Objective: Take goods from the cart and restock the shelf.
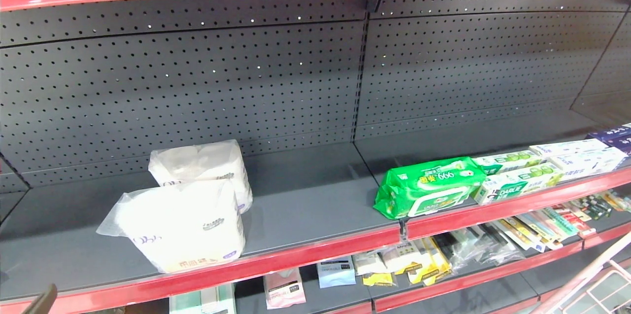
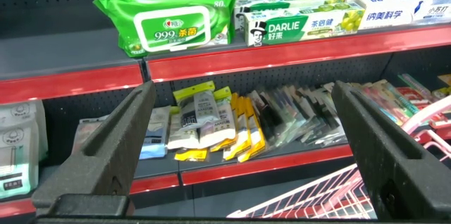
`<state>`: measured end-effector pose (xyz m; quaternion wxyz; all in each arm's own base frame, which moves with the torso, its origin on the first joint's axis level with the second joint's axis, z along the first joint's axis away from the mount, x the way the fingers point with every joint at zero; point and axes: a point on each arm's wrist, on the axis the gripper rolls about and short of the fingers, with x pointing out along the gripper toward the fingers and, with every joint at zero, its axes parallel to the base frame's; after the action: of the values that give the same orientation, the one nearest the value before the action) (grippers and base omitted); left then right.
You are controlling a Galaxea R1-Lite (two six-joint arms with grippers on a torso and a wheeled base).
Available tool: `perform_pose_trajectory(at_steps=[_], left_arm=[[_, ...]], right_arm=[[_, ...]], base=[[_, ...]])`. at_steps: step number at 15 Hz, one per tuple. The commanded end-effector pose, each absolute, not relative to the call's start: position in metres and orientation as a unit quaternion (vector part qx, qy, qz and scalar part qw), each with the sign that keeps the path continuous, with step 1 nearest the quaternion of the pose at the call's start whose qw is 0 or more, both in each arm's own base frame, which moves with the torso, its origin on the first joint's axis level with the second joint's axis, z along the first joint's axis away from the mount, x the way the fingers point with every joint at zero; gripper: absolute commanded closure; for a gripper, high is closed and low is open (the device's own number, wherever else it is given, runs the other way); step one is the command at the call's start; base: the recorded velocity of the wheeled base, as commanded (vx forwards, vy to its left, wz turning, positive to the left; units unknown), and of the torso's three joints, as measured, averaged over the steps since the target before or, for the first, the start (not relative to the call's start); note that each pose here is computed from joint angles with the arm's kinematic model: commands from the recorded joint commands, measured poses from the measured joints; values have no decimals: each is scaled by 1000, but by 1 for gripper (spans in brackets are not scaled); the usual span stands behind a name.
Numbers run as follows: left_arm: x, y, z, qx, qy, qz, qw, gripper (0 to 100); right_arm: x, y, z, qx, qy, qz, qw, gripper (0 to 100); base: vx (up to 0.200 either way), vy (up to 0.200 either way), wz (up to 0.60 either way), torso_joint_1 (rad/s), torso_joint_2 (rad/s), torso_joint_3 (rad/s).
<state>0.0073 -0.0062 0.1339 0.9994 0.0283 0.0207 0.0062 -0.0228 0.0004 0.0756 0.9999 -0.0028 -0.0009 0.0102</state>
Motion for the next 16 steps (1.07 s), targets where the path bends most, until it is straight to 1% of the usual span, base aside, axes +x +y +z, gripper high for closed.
perform_pose_trajectory(at_steps=[1,2,3,4,6,7,10,14,16], left_arm=[[-20,-13,80,24,-21,130,991,0],[-20,-12,80,9,-19,147,989,0],[-20,-12,81,4,-24,148,989,0],[-20,-12,81,-10,-28,145,989,0],[-20,-12,81,-27,-32,142,989,0],[-20,-12,81,-29,-32,142,989,0],[-20,-13,81,-24,-30,134,990,0],[-20,-13,81,-1,-26,132,991,0],[-20,-13,81,3,-26,132,991,0]], right_arm=[[-23,0,76,-2,-1,12,1000,0],[-23,1,76,-3,-1,19,1000,0],[-23,1,76,-2,-1,22,1000,0],[-23,1,76,-3,-1,22,1000,0],[-23,1,76,-2,-1,21,1000,0],[-23,1,76,-3,-1,21,1000,0],[-23,1,76,-3,-1,20,1000,0],[-23,1,76,-3,-1,19,1000,0],[-23,1,76,-3,-1,20,1000,0]], base=[[0,0,0,0,0,0],[0,0,0,0,0,0],[0,0,0,0,0,0],[0,0,0,0,0,0],[0,0,0,0,0,0],[0,0,0,0,0,0],[0,0,0,0,0,0],[0,0,600,-1,0,2],[0,0,600,10,7,-7]])
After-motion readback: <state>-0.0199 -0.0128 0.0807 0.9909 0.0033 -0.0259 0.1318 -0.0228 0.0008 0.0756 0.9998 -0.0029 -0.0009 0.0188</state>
